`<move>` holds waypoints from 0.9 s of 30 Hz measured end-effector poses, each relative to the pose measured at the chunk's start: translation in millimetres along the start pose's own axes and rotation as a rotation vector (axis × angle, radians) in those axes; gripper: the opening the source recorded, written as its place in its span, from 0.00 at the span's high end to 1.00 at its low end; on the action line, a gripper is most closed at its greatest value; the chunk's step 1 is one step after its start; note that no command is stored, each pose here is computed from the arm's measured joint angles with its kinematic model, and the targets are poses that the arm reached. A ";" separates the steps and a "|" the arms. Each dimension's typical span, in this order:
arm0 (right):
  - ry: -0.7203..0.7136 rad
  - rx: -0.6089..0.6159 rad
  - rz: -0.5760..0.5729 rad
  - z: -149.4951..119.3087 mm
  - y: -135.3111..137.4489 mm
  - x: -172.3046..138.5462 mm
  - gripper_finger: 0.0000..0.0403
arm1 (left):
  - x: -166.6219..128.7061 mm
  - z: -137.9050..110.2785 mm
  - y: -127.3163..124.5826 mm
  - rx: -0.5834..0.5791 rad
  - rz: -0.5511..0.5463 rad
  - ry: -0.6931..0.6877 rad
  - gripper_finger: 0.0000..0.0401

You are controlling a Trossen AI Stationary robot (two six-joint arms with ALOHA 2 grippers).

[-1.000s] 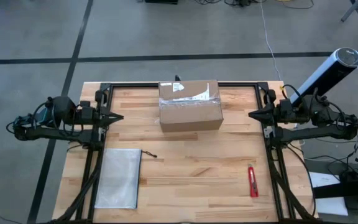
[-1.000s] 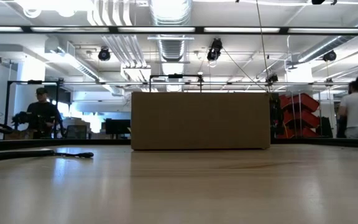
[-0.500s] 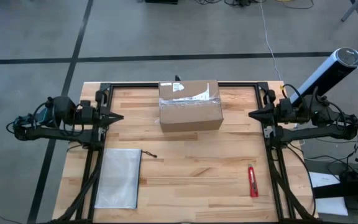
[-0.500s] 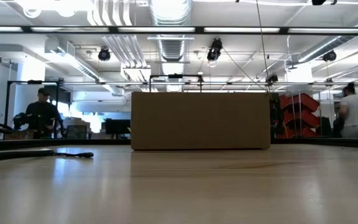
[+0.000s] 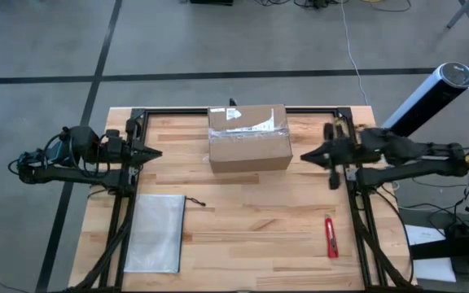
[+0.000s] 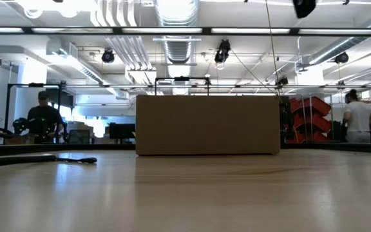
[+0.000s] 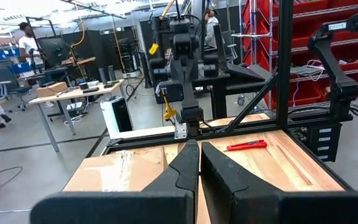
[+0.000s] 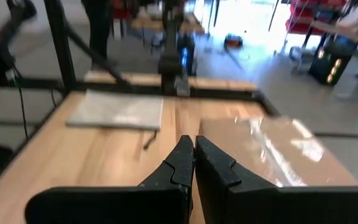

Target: Unpack boxes

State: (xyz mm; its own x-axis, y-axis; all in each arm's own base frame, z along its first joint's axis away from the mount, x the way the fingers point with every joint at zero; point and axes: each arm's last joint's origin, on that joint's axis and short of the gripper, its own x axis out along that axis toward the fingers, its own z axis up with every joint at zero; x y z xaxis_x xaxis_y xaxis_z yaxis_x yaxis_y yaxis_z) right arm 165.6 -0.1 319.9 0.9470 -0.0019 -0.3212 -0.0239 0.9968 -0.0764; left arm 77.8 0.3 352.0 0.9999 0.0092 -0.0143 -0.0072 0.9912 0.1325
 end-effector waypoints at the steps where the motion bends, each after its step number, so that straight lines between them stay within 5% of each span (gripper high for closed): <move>1: 0.038 0.000 -0.005 -2.8 0.0 8.8 1.00 | 0.0 0.1 0.0 0.000 0.000 0.000 1.00; 11: 0.545 0.127 -0.084 -55.2 2.2 72.2 1.00 | 0.0 0.0 -0.1 -0.004 -0.001 0.000 1.00; 27: 0.647 0.400 -0.008 -57.1 38.2 41.8 1.00 | 0.0 -0.7 -0.1 -0.090 -0.001 0.007 1.00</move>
State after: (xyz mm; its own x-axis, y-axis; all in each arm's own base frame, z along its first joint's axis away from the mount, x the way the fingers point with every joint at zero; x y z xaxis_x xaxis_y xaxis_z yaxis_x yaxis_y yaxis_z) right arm 186.0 33.3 249.6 0.5667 0.0675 -0.8211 0.2163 0.9495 0.2273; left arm 77.8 0.2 351.3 0.9997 0.0087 -0.0216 -0.0078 0.9991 0.0428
